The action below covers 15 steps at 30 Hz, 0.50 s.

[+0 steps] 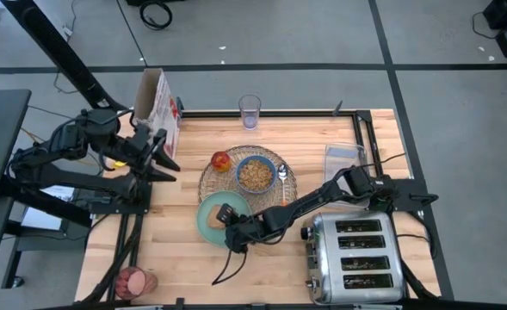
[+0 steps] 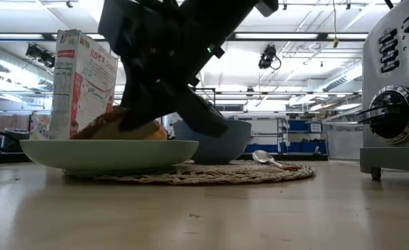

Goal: Arrange a breakfast setting
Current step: Put the toasted bread on the green plate

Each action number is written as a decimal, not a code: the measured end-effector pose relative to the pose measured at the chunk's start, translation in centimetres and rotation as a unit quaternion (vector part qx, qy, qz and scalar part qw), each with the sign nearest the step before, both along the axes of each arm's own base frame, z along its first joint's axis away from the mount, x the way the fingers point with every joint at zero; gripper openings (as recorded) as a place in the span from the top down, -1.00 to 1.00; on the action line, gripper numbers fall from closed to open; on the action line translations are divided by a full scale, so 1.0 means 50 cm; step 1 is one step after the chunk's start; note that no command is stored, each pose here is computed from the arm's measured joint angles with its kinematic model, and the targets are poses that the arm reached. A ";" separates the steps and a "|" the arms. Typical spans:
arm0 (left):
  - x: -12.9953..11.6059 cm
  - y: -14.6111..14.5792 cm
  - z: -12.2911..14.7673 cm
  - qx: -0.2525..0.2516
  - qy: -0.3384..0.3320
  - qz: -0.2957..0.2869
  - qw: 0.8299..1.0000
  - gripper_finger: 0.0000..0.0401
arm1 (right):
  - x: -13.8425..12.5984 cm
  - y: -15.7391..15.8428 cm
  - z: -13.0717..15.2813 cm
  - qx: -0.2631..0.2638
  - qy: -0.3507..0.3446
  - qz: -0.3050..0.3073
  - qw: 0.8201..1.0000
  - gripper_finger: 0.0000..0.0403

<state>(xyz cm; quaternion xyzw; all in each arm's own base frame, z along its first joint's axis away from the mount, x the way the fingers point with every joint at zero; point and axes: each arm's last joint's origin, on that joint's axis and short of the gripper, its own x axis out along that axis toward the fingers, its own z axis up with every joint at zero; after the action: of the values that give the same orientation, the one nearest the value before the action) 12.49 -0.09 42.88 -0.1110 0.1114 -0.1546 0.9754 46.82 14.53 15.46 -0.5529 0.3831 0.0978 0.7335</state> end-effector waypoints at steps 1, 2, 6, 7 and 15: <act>0.000 -0.001 0.000 0.001 0.000 -0.003 1.000 0.32 | 0.000 0.000 0.000 0.008 0.000 0.000 1.000 0.74; 0.000 -0.003 0.000 0.002 0.001 -0.006 1.000 0.32 | 0.000 0.001 0.001 0.015 -0.001 -0.001 1.000 0.70; 0.000 -0.006 -0.001 0.001 0.001 -0.012 1.000 0.32 | 0.000 0.002 0.001 0.027 -0.001 0.001 1.000 0.52; 0.000 -0.006 -0.001 0.000 0.001 -0.013 1.000 0.32 | -0.001 0.002 0.001 0.032 -0.001 -0.004 0.999 0.47; 0.000 -0.007 -0.006 -0.028 0.025 -0.007 0.999 0.31 | -0.032 0.000 0.067 0.034 0.009 -0.019 0.999 0.17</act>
<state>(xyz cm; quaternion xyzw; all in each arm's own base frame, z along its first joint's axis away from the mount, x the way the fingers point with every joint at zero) 12.51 -0.45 42.60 -0.1409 0.1325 -0.1612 0.9678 45.23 14.55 18.82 -0.5191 0.3965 0.1014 0.7504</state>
